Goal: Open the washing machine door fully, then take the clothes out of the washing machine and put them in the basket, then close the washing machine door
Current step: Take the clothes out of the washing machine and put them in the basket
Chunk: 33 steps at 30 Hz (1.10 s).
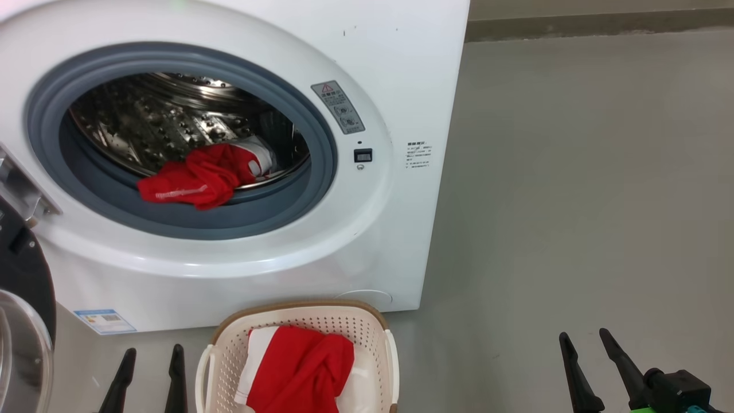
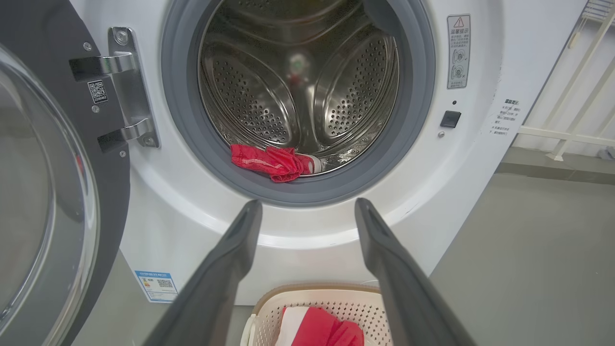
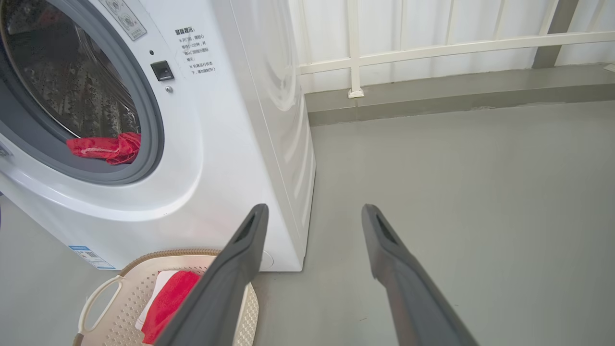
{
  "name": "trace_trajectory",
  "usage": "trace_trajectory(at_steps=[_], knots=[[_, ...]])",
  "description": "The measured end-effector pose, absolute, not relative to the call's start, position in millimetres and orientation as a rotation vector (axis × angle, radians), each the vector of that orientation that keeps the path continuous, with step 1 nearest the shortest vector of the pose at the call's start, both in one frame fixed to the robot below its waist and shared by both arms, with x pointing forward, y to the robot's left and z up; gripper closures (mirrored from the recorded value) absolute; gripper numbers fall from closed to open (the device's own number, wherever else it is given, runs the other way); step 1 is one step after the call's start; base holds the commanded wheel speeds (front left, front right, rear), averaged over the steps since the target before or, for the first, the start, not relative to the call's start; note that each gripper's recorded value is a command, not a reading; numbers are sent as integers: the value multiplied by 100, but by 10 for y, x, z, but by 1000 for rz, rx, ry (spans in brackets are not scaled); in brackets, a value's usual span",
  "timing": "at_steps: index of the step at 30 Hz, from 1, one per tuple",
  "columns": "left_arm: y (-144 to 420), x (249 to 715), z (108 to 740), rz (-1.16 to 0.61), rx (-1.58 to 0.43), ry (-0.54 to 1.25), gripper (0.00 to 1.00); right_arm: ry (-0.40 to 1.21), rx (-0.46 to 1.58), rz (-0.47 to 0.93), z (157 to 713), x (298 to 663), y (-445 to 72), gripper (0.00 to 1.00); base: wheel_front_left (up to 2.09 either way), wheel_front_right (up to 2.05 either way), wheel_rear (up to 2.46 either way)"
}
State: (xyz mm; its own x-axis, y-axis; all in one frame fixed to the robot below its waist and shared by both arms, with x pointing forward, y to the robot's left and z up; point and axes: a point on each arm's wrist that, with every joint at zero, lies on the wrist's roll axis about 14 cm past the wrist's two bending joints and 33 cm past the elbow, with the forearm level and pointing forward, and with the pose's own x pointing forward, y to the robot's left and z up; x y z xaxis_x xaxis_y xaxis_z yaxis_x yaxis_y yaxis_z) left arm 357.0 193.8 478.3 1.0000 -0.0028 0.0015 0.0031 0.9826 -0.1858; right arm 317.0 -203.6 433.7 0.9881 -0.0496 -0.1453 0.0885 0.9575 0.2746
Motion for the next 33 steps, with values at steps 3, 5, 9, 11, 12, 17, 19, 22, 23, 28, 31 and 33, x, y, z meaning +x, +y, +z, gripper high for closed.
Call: trace_trajectory(at_steps=[3, 5, 9, 11, 12, 17, 19, 22, 23, 28, 31, 33], knots=[[1938, 3578, 4760, -1, -188, 6, 0, 144, 284, -70, 4320, 3181, -2031, 0, 0, 0, 0], [1931, 3591, 4741, -2, -186, 11, 0, 150, 285, -69, 4303, 3189, -2024, 0, 0, 0, 0], [1893, 3669, 4667, -13, -171, 35, 0, 157, 289, -68, 4281, 3239, -2004, 0, 0, 0, 0], [1849, 3757, 4646, -27, -169, 41, 0, 156, 291, -65, 4284, 3292, -1993, 0, 0, 0, 0], [1820, 3818, 4635, -39, -164, 45, 0, 154, 291, -64, 4288, 3327, -1986, 0, 0, 0, 0], [1708, 4202, 4602, -96, -126, 56, 0, 150, 290, -51, 4290, 3521, -1947, 0, 0, 0, 0], [1689, 4285, 4586, -106, -119, 61, 0, 150, 291, -47, 4286, 3562, -1934, 0, 0, 0, 0], [1606, 4665, 4572, -143, -96, 67, 0, 159, 292, -32, 4243, 3714, -1883, 0, 0, 0, 0], [1587, 4767, 4573, -152, -89, 68, 0, 163, 293, -29, 4225, 3746, -1872, 0, 0, 0, 0], [1546, 5226, 4458, -180, -47, 113, 0, 181, 325, -31, 4130, 3894, -1847, 0, 0, 0, 0], [1531, 5512, 4404, -185, -33, 146, 0, 191, 328, -36, 4068, 3981, -1857, 0, 0, 0, 0], [1492, 5693, 4386, -194, -25, 159, 0, 199, 329, -40, 4021, 4031, -1868, 0, 0, 0, 0]])
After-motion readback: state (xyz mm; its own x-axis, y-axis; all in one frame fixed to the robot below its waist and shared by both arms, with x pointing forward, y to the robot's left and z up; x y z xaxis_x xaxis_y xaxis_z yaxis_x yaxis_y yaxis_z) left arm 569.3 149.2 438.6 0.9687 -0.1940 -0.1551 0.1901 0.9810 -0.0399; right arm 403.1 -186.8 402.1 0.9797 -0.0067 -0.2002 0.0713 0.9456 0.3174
